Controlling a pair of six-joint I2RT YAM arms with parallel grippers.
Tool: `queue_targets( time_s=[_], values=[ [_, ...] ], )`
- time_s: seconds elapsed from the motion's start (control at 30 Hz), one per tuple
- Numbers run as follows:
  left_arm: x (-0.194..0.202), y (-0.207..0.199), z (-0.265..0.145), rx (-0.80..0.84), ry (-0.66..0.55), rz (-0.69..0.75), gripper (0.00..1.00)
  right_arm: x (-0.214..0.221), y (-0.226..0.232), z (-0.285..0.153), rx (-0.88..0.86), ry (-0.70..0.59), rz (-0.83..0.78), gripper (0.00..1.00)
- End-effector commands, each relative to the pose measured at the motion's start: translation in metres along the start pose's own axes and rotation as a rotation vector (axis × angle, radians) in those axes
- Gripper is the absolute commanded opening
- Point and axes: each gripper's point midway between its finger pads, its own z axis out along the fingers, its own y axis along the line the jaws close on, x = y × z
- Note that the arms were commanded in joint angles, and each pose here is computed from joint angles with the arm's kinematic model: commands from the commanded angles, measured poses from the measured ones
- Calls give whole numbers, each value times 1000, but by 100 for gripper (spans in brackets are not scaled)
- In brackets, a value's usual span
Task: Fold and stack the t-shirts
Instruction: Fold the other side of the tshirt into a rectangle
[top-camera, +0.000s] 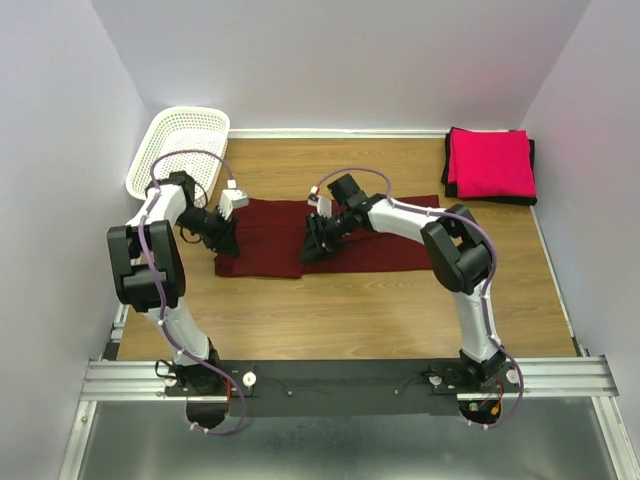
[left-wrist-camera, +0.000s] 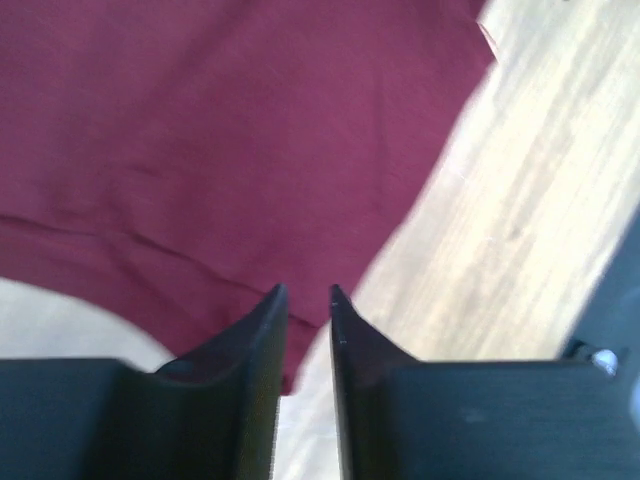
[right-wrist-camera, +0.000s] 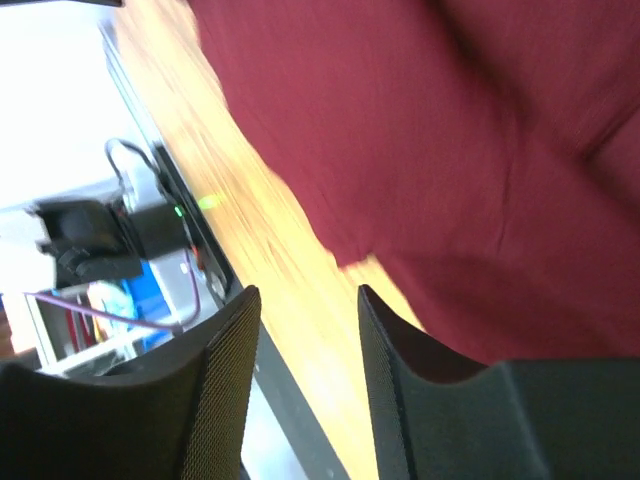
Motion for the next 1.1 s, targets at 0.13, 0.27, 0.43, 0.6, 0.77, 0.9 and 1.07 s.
queue_targets(
  time_s=[0.13, 0.27, 0.43, 0.6, 0.77, 0.9, 1.07],
  values=[
    [41, -38, 16, 87, 55, -72, 43, 36, -10, 12, 48, 60, 63, 57],
    [49, -35, 21, 67, 75, -95, 48, 38, -16, 21, 48, 74, 103, 58],
    [49, -24, 22, 28, 79, -120, 53, 41, -22, 31, 60, 74, 139, 57],
    [43, -19, 21, 18, 61, -127, 53, 39, -23, 41, 92, 55, 170, 51],
    [43, -18, 19, 8, 54, -132, 53, 39, -26, 46, 140, 29, 211, 47],
    [42, -18, 16, -1, 45, -136, 53, 40, -32, 51, 156, 30, 236, 45],
    [44, -18, 14, -9, 46, -144, 53, 40, -33, 56, 160, 35, 252, 42]
  ],
)
